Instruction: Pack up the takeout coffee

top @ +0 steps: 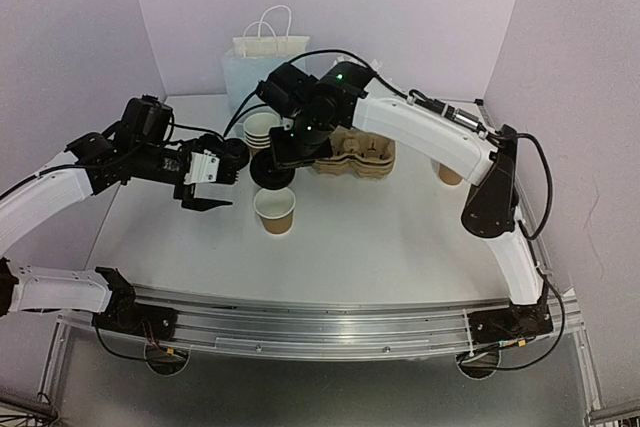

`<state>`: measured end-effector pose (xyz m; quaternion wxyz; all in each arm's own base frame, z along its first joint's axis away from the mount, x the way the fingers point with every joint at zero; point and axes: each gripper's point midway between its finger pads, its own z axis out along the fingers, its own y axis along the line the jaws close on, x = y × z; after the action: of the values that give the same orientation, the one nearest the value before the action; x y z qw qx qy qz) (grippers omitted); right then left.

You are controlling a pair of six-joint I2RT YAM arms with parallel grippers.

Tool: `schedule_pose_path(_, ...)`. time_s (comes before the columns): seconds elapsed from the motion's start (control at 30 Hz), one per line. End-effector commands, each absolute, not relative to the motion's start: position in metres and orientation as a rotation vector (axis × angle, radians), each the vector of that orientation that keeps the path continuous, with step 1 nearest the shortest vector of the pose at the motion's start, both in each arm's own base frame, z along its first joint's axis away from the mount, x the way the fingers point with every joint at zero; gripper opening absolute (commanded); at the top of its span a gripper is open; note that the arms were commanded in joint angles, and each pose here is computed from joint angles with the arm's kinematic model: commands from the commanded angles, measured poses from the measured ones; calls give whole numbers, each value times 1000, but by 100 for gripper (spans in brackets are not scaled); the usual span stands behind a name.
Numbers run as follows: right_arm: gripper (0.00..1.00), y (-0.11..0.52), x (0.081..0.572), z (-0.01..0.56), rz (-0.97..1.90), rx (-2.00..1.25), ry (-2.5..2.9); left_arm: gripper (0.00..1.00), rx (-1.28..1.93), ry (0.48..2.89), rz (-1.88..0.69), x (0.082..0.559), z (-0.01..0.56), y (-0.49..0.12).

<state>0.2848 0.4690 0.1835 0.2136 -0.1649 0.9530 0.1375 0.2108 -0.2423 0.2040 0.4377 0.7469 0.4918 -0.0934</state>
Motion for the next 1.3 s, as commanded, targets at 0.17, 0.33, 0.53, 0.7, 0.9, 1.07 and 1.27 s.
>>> schedule_pose_path(0.17,0,465,271,145,278,-612,2753,67,1806,1286,-341,195,166,-241)
schedule_pose_path(0.33,0,473,272,137,294,-639,2753,70,1903,1155,-352,181,144,-242)
schedule_pose_path(0.53,0,478,271,128,308,-658,2766,67,1932,1126,-323,193,128,-249)
schedule_pose_path(0.7,0,475,270,119,282,-668,2784,64,1944,1118,-306,203,121,-254)
schedule_pose_path(0.9,0,479,271,115,286,-676,2782,65,1955,1080,-305,206,120,-259)
schedule_pose_path(1.07,0,476,273,116,261,-671,2771,66,1980,1045,-304,205,117,-260)
schedule_pose_path(1.27,0,480,273,110,268,-686,2778,66,2007,1039,-316,212,105,-266)
